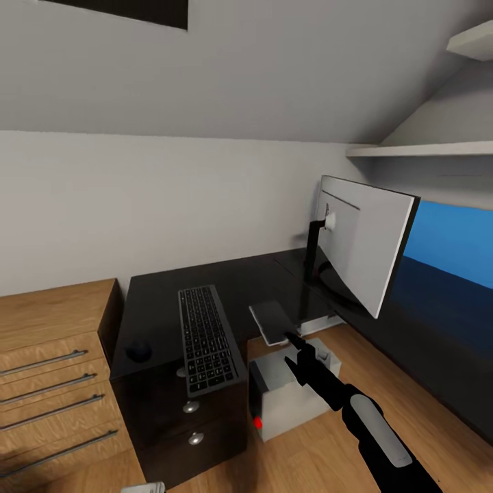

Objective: In the bedroom, organize the workspace by keeping the computer under the desk, ensuring the monitor is on the desk, placing the keyboard on the desk next to the monitor, placing the mouse on the desk next to the keyboard, moving the folder from the swivel chair onto the desk next to the mouse, stacking the notebook on top of the folder with the pen on top of the notebook, and positioning the swivel chair next to the desk.

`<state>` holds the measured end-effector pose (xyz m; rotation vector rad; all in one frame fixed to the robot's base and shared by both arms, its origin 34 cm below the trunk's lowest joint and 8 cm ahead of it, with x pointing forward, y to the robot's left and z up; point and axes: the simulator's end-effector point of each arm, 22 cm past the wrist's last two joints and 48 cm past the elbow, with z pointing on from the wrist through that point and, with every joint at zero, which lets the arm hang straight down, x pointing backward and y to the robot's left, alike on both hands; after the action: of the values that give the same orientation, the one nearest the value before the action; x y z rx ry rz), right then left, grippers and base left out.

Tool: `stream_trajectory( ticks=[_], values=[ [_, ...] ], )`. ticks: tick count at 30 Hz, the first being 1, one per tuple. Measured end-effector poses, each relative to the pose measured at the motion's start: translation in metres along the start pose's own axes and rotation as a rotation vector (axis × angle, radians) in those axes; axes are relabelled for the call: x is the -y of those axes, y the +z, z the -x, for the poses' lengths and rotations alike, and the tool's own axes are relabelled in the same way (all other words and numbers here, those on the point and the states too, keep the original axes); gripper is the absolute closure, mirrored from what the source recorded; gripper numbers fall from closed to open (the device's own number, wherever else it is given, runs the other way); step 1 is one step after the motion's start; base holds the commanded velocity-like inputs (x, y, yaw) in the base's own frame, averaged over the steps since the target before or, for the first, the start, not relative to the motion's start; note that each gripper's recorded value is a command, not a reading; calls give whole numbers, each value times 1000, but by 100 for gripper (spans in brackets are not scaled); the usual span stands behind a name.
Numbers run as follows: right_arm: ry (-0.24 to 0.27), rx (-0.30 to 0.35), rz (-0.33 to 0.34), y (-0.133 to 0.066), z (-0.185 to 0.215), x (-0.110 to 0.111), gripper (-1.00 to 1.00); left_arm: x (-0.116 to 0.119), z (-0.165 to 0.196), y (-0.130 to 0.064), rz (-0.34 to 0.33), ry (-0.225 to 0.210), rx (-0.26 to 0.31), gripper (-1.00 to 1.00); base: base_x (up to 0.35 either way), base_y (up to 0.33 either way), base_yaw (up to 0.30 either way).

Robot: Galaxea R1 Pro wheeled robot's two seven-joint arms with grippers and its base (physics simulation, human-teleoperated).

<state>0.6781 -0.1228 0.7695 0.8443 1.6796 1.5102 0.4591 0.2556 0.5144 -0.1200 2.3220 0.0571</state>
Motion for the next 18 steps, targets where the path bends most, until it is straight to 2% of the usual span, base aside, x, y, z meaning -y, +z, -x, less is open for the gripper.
stream_trajectory(
  ticks=[3, 6, 17, 18],
  values=[
    [-30, 14, -22, -7, 17, 1, -100, -1, 5, -3, 0, 0, 0, -100, 0, 0, 0],
    [-36, 17, -30, -9, 21, -2, -100, -1, 10, -7, 0, 0, -1, -100, -48, 0, 0],
    [-41, 22, -53, -11, 29, -15, -100, 0, 28, -19, 0, 0, -1, -100, -204, -15, 0],
    [-59, 26, -81, -11, 31, -10, -100, 0, 29, -21, 0, 0, -2, -100, -56, -10, 0]
  ],
)
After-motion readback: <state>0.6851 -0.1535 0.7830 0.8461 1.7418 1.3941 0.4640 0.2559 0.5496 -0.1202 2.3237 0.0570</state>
